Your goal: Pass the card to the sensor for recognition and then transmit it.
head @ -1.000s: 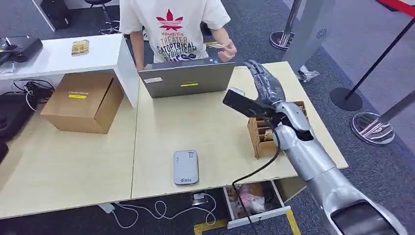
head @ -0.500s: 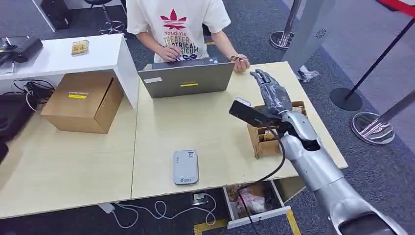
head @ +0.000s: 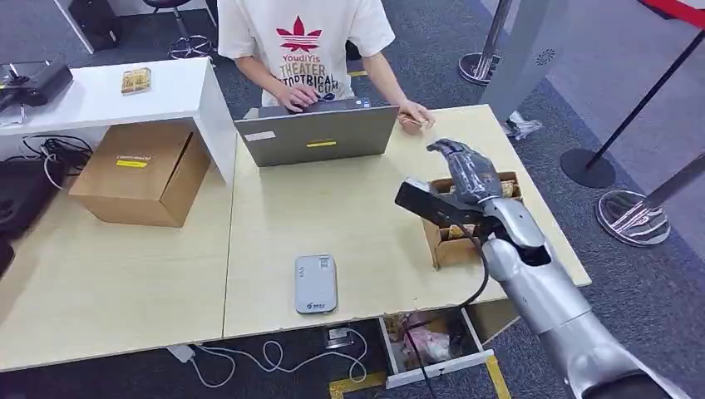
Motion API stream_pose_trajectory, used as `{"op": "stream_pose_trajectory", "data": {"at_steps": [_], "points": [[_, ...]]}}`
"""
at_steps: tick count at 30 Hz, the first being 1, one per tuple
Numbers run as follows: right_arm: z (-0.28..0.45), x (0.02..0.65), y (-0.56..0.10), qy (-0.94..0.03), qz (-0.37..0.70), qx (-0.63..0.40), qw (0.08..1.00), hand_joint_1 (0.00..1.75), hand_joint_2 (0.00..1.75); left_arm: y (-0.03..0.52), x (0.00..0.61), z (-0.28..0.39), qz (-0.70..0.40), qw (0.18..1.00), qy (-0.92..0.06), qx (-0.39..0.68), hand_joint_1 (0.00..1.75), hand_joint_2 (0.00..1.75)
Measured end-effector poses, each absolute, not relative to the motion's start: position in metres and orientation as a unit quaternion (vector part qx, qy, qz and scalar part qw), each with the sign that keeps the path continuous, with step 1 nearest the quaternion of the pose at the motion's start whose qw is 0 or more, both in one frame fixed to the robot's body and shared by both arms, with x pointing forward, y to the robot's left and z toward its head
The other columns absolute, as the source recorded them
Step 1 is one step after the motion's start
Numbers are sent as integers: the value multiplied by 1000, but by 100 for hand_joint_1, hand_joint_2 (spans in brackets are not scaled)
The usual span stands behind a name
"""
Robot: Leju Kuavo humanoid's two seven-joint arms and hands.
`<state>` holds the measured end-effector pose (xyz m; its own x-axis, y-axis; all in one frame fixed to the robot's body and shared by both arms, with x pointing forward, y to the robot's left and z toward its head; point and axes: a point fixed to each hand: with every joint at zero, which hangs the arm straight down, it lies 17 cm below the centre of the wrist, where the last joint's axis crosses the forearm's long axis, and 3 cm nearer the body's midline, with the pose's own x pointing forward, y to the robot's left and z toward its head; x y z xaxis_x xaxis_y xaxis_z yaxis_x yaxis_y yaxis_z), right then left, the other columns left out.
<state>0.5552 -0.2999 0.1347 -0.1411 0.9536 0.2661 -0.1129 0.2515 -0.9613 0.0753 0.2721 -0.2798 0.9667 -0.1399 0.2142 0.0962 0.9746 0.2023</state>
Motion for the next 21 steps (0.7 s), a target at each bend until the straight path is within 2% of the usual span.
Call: {"op": "stream_pose_trajectory", "data": {"at_steps": [4, 5, 6, 7, 8, 9, 13, 16, 18, 19, 21], "points": [[129, 552, -303, -569, 494, -365, 547, 80, 175, 272, 75, -280, -60, 987, -114, 96, 0, 0], [129, 552, -303, -569, 494, -365, 547, 86, 175, 272, 75, -280, -60, 987, -114, 96, 0, 0], [128, 551, -304, -568, 495, -365, 547, 112, 175, 272, 75, -280, -60, 987, -114, 96, 0, 0], [127, 551, -304, -568, 495, -364, 548, 110, 175, 272, 75, -280, -60, 987, -114, 96, 0, 0], [126, 551, -304, -567, 496, -364, 548, 129, 175, 272, 75, -280, -60, 987, -114, 96, 0, 0], [125, 550, -304, -566, 497, -363, 549, 133, 175, 272, 75, -280, -60, 987, -114, 95, 0, 0], [120, 547, -306, -561, 499, -362, 552, 131, 175, 272, 75, -280, -60, 987, -114, 95, 0, 0], [113, 543, -309, -555, 505, -362, 553, 115, 175, 272, 75, -280, -59, 987, -113, 95, 0, 0], [108, 539, -311, -550, 509, -361, 555, 124, 175, 272, 75, -280, -58, 987, -113, 95, 0, 0], [105, 538, -312, -548, 510, -360, 557, 122, 175, 272, 75, -280, -58, 987, -113, 96, 0, 0], [100, 534, -315, -544, 513, -359, 559, 133, 175, 272, 74, -280, -58, 987, -113, 95, 0, 0]]}}
